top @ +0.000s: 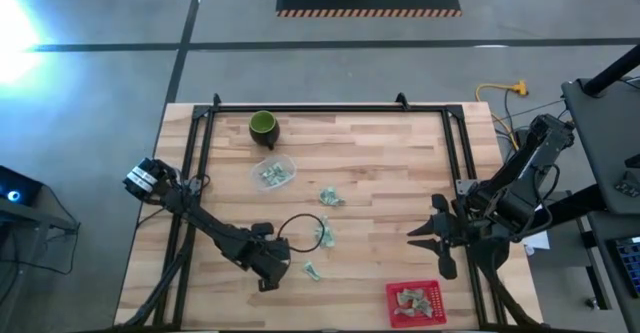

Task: Pick and place items into bin
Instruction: Put the green stevia packet into the transparent bin

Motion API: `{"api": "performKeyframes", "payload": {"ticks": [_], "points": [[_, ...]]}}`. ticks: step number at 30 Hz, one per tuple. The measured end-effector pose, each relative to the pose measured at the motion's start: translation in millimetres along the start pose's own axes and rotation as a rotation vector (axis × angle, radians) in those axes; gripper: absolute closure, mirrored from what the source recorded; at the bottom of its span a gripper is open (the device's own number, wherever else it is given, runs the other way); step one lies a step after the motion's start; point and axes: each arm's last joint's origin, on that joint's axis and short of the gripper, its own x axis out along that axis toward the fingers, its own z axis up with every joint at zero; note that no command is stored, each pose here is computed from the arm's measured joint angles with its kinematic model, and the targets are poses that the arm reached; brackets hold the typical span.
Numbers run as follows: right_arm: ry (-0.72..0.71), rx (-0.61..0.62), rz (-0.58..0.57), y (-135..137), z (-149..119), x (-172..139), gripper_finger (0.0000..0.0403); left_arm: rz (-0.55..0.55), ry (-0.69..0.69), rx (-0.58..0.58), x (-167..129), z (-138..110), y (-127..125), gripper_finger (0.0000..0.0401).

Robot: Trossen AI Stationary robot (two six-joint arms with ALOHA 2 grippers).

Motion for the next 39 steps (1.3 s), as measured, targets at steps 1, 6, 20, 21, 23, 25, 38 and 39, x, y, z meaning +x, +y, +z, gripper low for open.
{"api": "performKeyframes", "payload": {"ticks": [1, 6, 20, 21, 23, 25, 38, 39], "points": [[-0.002, 0.000, -0.003, -0.1, 0.1, 0.0, 0.0330, -0.002, -0.002, 0.000, -0.6, 0.1, 0.0, 0.0323], [-0.012, 0.000, -0.012, -0.4, 0.4, 0.0, 0.0332, -0.009, -0.019, -0.003, -5.1, 2.2, -0.9, 0.0350], [-0.013, 0.011, -0.012, -0.3, 0.5, 0.0, 0.0335, -0.006, -0.106, -0.018, -20.8, 10.0, -0.6, 0.0388], [-0.013, 0.013, -0.012, -0.3, 0.5, 0.0, 0.0334, -0.010, -0.115, -0.017, -22.2, 11.6, -1.6, 0.0389], [-0.013, 0.014, -0.012, -0.3, 0.5, 0.0, 0.0333, -0.009, -0.139, -0.007, -25.5, 15.8, -3.3, 0.0389], [-0.013, 0.016, -0.012, -0.3, 0.5, 0.0, 0.0333, -0.002, -0.169, 0.015, -30.0, 21.8, -4.0, 0.0389], [-0.015, 0.035, -0.013, -0.3, 0.5, 0.0, 0.0335, 0.158, -0.384, 0.080, -83.5, 75.7, 48.5, 0.0389], [-0.018, 0.035, -0.016, -0.4, 0.6, 0.0, 0.0336, 0.178, -0.397, 0.080, -88.2, 78.4, 55.5, 0.0389]]}}
